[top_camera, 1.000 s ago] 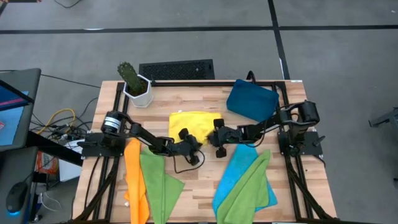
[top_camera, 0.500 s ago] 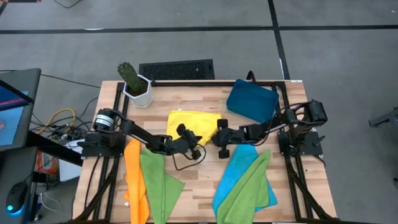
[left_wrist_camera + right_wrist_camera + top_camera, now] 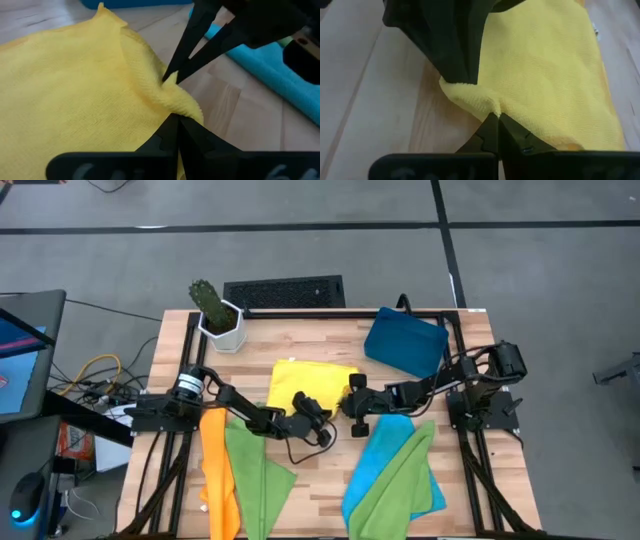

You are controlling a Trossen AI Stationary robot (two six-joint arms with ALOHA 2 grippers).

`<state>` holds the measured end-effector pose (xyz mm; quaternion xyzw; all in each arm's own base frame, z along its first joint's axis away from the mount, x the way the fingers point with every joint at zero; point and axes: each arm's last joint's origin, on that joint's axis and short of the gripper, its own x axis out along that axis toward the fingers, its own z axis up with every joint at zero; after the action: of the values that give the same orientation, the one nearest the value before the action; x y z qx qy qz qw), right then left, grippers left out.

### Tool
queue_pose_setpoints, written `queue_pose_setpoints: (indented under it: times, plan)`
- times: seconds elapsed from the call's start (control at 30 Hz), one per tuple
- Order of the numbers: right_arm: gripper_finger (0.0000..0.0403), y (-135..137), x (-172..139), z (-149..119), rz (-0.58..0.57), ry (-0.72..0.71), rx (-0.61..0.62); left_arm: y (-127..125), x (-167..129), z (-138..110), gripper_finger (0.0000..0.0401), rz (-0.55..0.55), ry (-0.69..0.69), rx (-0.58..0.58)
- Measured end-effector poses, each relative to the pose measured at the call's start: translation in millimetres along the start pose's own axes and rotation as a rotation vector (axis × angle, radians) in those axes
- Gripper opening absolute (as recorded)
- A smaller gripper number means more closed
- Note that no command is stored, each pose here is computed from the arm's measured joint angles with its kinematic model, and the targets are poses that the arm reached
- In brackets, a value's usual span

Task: Fold microfiber towels
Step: Fold the yellow microfiber cloth

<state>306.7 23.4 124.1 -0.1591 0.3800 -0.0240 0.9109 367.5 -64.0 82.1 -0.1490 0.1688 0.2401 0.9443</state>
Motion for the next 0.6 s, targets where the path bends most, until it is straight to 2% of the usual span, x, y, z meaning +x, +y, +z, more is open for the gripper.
queue_pose_setpoints:
  times: [0.27,0.6]
  plan:
    - [0.0028,2.0,-0.5,0.6,0.005,-0.004,-0.006,-0.7,1.6,-7.6,0.0000,0.029,0.047,-0.003]
    - [0.0028,25.6,-7.2,13.1,0.071,-0.105,-0.076,-3.2,9.5,-18.3,0.0000,0.037,0.045,0.025]
